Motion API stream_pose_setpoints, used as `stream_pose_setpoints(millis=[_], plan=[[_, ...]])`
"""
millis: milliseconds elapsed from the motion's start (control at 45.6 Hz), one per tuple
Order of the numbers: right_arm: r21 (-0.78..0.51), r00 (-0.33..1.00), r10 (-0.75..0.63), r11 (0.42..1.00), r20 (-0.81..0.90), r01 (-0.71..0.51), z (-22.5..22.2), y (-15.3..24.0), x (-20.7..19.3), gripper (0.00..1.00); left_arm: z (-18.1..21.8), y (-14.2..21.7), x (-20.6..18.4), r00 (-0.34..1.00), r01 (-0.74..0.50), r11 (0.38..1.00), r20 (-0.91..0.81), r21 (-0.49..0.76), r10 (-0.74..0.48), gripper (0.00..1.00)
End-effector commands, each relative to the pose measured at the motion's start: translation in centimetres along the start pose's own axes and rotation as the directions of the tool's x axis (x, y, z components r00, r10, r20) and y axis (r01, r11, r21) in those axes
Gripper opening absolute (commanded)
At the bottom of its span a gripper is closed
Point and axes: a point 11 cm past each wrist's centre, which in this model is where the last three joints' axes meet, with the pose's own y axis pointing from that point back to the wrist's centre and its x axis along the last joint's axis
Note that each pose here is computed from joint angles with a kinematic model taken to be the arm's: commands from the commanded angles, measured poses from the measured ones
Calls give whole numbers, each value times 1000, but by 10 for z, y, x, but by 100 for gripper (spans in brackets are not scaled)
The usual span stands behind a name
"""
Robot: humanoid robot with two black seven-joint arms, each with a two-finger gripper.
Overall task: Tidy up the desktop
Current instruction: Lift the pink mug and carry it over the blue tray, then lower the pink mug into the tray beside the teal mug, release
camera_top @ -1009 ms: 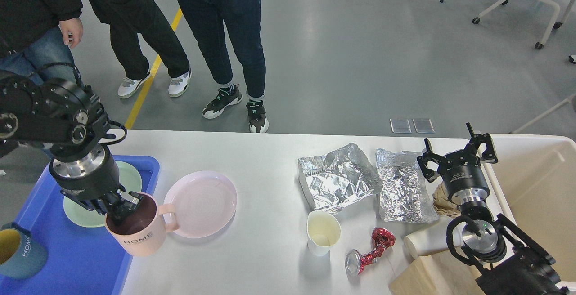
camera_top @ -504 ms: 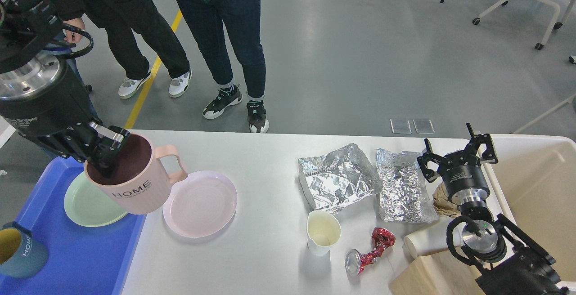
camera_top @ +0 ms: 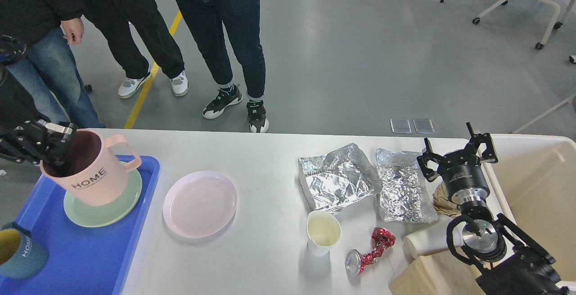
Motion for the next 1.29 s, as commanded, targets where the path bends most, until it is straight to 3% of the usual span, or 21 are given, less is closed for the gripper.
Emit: stream_pose_setpoints(millis=[0, 153, 395, 658, 899, 1272], plan=[[-1, 1000, 0, 1000, 0, 0, 0, 0, 0, 100, -48, -39, 8, 997, 45, 998, -68, 48, -41, 0], [0, 1000, 0, 1000, 0, 0, 0, 0, 0, 100, -75, -97, 13, 990, 92, 995, -107, 31, -88, 0], [1, 1000, 0, 1000, 0, 0, 0, 0, 0, 100, -104, -173, -12, 975, 203, 977, -101, 68, -196, 0], [1, 1000, 0, 1000, 0, 0, 0, 0, 0, 100, -127, -198, -18, 984, 123, 988, -139, 92, -109, 0], [0, 1000, 0, 1000, 0, 0, 0, 0, 0, 100, -133, -206, -21, 985, 60, 997, -162, 38, -53, 0], [1, 1000, 0, 1000, 0, 0, 0, 0, 0, 100, -152, -221, -35, 983, 67, 996, -173, 58, -56, 0]])
